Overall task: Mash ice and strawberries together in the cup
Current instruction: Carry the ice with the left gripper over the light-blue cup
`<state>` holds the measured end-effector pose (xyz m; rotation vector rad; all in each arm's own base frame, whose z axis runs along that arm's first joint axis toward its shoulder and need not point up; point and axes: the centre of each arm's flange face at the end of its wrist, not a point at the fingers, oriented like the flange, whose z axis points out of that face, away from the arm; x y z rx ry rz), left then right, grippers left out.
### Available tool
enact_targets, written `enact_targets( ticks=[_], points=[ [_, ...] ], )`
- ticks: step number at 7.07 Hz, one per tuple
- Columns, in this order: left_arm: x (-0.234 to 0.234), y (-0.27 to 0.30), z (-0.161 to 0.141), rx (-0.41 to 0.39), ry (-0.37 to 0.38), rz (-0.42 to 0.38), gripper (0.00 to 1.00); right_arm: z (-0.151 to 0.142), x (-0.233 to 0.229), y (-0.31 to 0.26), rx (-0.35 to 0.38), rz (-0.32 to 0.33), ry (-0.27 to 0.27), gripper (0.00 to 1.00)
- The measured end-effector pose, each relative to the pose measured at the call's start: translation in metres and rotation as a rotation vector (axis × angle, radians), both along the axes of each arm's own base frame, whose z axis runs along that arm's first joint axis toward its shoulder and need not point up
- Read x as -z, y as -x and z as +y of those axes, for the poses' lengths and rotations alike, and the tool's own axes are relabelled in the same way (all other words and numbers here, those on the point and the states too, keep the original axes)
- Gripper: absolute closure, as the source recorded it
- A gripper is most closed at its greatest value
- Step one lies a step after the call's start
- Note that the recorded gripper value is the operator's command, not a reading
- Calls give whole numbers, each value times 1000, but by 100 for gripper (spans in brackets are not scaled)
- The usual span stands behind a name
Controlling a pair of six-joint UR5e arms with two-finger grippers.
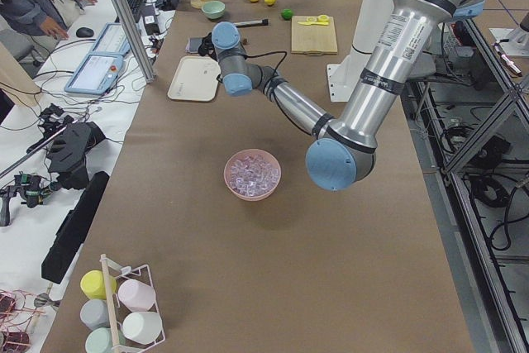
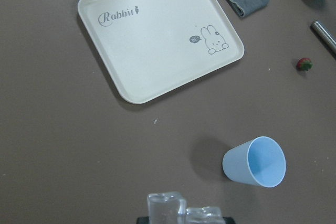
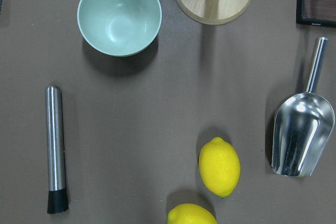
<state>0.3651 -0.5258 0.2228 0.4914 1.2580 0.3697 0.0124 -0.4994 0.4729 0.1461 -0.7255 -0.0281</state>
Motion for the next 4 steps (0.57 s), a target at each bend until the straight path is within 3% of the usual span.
enact_targets(
  ticks=[2,4],
  points=[
    [26,-51,16,51,-10,3,100,1,-1,0,4,1,-2,0],
    [35,-81,26,43,20,12,100,1,0,1,8,2,-12,0]
  ],
)
